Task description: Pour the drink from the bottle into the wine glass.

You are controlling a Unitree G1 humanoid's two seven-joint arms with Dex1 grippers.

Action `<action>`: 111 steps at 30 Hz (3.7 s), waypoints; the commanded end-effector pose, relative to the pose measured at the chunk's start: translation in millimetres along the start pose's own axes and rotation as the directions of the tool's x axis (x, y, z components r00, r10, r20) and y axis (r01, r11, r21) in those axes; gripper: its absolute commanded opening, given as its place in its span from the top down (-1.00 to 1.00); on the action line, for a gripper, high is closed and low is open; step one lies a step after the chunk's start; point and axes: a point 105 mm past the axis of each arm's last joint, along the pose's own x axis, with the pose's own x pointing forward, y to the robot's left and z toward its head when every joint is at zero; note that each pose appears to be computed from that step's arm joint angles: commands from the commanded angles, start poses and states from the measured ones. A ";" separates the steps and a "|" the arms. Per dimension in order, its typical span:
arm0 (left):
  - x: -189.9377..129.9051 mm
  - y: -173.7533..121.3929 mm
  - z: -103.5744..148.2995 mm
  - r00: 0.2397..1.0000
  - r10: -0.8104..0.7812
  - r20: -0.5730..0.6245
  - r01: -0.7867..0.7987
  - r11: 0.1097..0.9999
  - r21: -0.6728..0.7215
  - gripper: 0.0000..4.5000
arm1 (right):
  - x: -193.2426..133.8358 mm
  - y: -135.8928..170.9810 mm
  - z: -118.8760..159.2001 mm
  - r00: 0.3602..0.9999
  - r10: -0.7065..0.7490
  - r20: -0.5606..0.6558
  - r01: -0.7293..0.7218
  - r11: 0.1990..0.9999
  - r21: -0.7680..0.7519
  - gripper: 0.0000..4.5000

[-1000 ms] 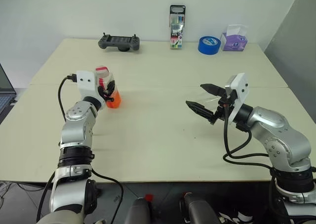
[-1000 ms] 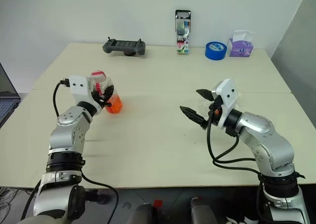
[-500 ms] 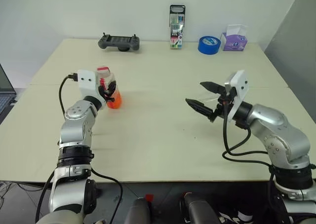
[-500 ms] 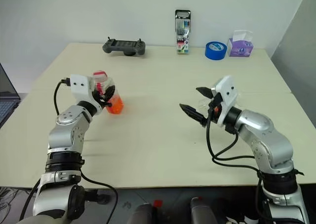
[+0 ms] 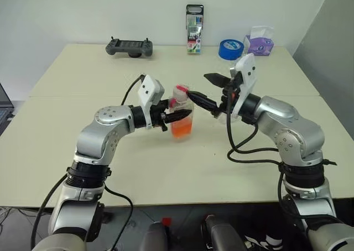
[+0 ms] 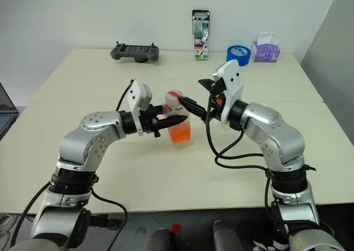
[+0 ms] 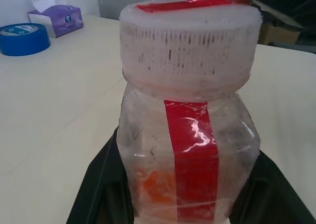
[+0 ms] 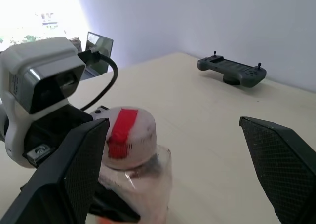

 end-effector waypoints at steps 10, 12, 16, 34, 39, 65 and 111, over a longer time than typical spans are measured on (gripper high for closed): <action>7.4 3.5 22.7 0.998 -0.011 0.062 0.005 0.995 0.103 0.20 | 8.0 29.9 11.2 0.993 0.109 0.042 -0.110 0.994 0.017 -1.00; 7.7 3.2 22.4 0.998 -0.010 0.064 0.004 0.995 0.101 0.20 | 9.7 29.9 12.5 0.993 0.106 0.051 -0.107 0.994 0.021 -1.00; 6.9 5.0 21.9 0.998 0.005 0.068 -0.012 0.995 0.097 0.20 | 13.2 28.0 12.8 0.994 0.097 0.053 -0.098 0.995 0.005 -1.00; 5.3 -0.9 28.1 0.995 0.000 0.098 -0.006 0.998 0.067 0.20 | 13.9 29.0 9.3 0.990 0.131 0.044 -0.131 0.991 -0.014 0.21; 3.4 -24.8 40.8 0.979 -0.166 0.120 0.160 0.985 0.062 0.20 | -0.1 37.8 24.2 0.910 0.414 0.006 -0.412 0.907 -0.090 0.21; 14.3 -24.6 37.4 0.975 -0.186 0.118 0.177 0.981 0.082 0.20 | -43.1 18.9 35.6 0.998 -0.052 0.041 0.056 0.994 -0.092 -0.99; 1.4 -46.6 40.8 0.933 -0.352 0.080 0.344 0.934 0.100 0.20 | -33.7 -7.1 22.0 0.810 0.535 -0.241 -0.566 0.821 -0.081 0.17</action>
